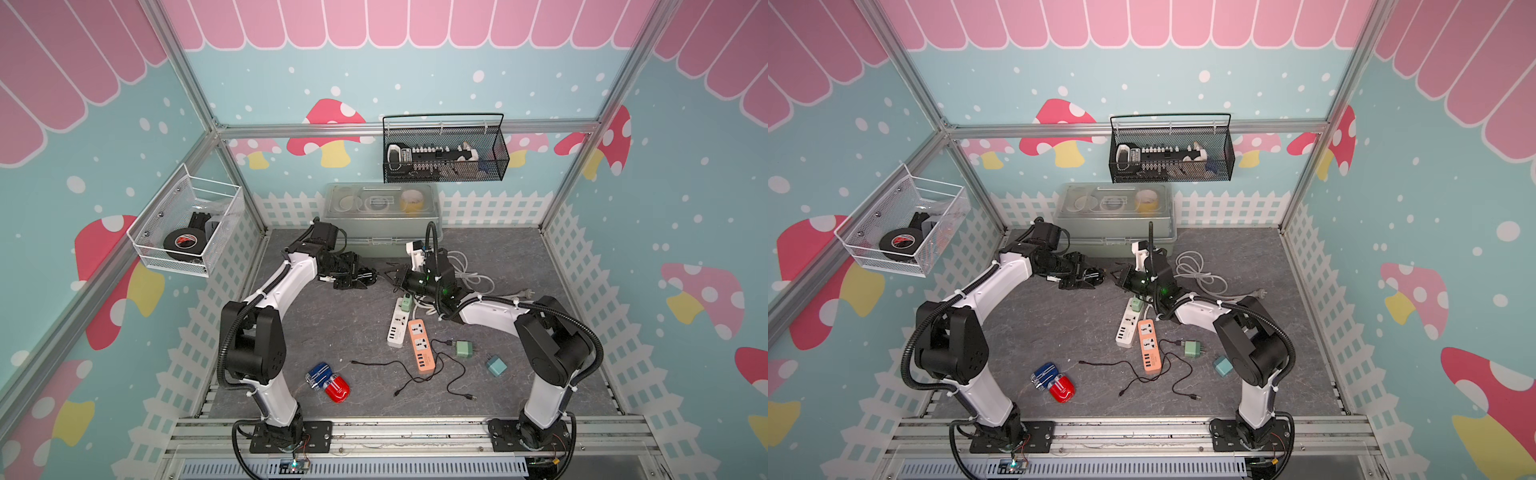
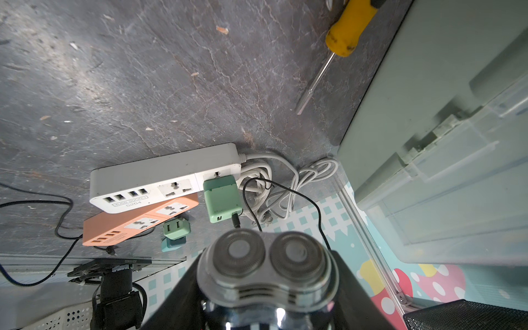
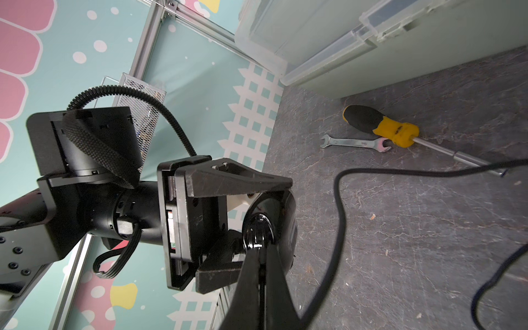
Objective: Charge the electric shaver
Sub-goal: Insert the charging cable into the electric shaver.
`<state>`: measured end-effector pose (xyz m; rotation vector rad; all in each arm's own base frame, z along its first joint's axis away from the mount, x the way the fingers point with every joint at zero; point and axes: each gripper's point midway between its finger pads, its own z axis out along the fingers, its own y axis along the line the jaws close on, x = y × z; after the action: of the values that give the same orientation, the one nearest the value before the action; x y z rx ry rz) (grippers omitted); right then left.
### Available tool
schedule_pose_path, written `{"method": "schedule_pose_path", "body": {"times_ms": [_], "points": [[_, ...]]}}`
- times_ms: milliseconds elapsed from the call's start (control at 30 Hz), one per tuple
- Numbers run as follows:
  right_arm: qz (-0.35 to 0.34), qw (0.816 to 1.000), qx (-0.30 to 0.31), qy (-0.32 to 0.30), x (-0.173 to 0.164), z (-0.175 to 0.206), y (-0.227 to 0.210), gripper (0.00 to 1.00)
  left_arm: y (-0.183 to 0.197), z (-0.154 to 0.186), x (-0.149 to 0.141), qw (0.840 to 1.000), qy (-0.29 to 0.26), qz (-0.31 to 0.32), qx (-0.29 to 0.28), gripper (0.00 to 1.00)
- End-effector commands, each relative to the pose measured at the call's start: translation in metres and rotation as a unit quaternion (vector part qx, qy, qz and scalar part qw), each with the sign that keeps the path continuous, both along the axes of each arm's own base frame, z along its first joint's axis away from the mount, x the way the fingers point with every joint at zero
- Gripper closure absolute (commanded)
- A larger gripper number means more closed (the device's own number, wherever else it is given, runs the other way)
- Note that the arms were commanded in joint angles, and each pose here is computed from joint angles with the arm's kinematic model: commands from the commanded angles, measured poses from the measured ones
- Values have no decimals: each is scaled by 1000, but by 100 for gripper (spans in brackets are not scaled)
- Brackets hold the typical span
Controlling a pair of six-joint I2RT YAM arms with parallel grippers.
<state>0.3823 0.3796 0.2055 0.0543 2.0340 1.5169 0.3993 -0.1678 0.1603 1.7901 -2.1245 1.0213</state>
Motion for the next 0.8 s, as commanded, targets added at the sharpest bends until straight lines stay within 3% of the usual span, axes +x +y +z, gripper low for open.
{"method": "schedule_pose_path", "body": {"times_ms": [0,767], "points": [[7,1000,-5,3,-5,-6,2,100,-5,1,2,1000,2,6,-10,100],[9,1000,-20,13,-16,-15,1,100,-5,-1,2,1000,4,9,-9,100]]}}
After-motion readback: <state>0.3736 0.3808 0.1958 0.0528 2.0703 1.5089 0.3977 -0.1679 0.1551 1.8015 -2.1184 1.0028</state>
